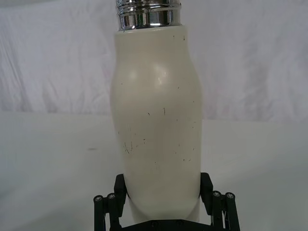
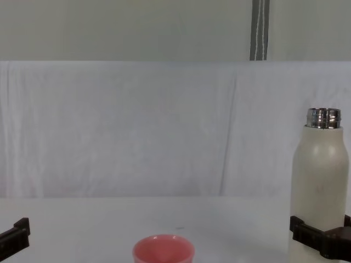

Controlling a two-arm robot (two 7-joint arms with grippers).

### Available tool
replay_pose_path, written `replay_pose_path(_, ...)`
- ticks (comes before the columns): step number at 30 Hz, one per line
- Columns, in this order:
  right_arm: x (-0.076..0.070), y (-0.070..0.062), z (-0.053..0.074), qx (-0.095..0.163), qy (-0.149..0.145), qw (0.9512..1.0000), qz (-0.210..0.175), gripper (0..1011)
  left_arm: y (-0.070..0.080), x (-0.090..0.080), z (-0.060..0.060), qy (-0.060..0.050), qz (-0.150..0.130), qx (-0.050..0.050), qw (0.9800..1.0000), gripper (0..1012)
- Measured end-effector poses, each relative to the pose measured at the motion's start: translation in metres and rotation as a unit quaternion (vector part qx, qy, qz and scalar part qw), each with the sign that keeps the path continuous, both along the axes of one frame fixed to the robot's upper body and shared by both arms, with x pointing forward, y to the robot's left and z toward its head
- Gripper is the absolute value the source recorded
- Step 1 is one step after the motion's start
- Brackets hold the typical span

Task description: Grasp the thermos with one hand and pour water into the cup lid.

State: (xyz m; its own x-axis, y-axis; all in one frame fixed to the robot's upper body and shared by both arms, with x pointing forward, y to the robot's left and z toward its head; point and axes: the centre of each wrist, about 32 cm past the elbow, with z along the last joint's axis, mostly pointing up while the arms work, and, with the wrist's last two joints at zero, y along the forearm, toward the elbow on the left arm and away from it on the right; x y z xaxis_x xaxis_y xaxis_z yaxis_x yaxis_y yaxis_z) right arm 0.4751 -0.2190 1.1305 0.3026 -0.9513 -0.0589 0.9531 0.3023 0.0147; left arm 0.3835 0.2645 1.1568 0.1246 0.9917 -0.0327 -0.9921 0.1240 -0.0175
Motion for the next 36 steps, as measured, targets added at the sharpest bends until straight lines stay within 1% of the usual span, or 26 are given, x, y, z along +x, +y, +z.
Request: replay_pose_path(36, 0.0008, -0.0003, -0.0016, 0.0, 0.004, 1.0, 0.001, 950, 0.0, 0.0, 0.0, 0.0, 0.0, 0.0, 1.0, 1001)
